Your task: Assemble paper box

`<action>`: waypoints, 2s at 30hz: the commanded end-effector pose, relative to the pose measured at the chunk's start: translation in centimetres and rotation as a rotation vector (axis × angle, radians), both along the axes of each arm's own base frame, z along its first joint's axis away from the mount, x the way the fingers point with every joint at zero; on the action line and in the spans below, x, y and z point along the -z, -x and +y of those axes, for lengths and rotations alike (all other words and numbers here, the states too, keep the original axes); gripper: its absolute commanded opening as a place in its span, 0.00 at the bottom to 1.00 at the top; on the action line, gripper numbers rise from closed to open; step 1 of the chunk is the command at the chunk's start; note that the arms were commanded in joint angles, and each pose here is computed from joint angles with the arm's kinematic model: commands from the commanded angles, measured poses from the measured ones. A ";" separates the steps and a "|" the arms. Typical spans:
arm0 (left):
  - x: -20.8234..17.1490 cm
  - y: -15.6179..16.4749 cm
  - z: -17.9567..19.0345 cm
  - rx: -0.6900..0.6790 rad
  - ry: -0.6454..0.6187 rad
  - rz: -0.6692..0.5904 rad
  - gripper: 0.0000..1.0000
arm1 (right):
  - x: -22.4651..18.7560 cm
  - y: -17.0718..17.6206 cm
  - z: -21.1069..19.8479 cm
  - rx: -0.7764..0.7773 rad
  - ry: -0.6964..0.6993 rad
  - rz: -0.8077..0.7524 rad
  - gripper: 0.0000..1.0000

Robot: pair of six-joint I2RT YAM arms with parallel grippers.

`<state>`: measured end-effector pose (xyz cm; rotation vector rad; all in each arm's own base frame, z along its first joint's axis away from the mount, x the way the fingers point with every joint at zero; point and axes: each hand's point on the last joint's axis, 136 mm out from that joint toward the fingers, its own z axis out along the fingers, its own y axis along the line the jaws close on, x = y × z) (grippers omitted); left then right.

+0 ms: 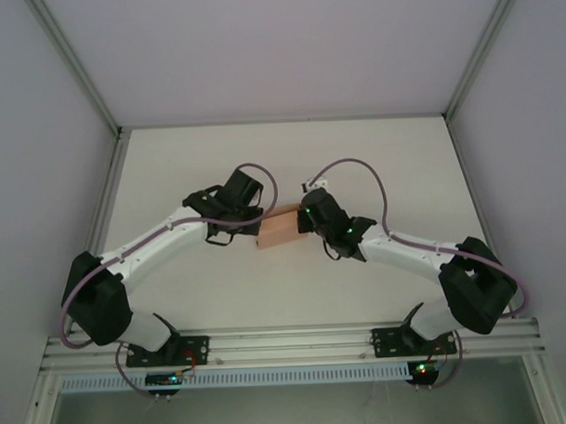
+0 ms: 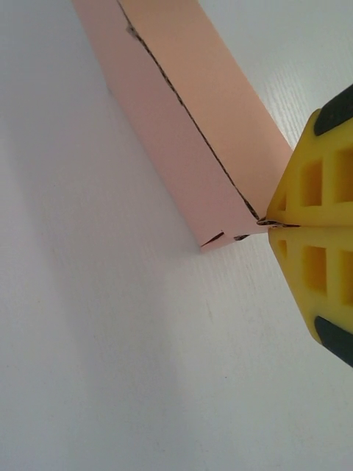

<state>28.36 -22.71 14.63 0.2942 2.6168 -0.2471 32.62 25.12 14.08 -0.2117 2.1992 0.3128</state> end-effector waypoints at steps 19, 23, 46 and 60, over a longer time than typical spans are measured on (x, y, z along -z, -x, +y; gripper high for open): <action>7.2 2.1 0.9 -0.108 -0.077 0.115 0.00 | 7.3 3.7 -2.1 -0.024 0.163 0.196 0.00; 8.8 3.1 1.4 -0.082 -0.089 0.122 0.00 | 8.1 4.0 -1.7 -0.073 0.150 0.172 0.00; 9.6 3.9 1.3 0.008 -0.090 0.123 0.00 | -3.9 0.9 -1.0 -0.197 -0.241 0.024 0.78; 8.5 3.5 0.9 0.026 -0.084 0.099 0.02 | 0.6 -2.9 -2.9 -0.066 -0.283 0.228 0.86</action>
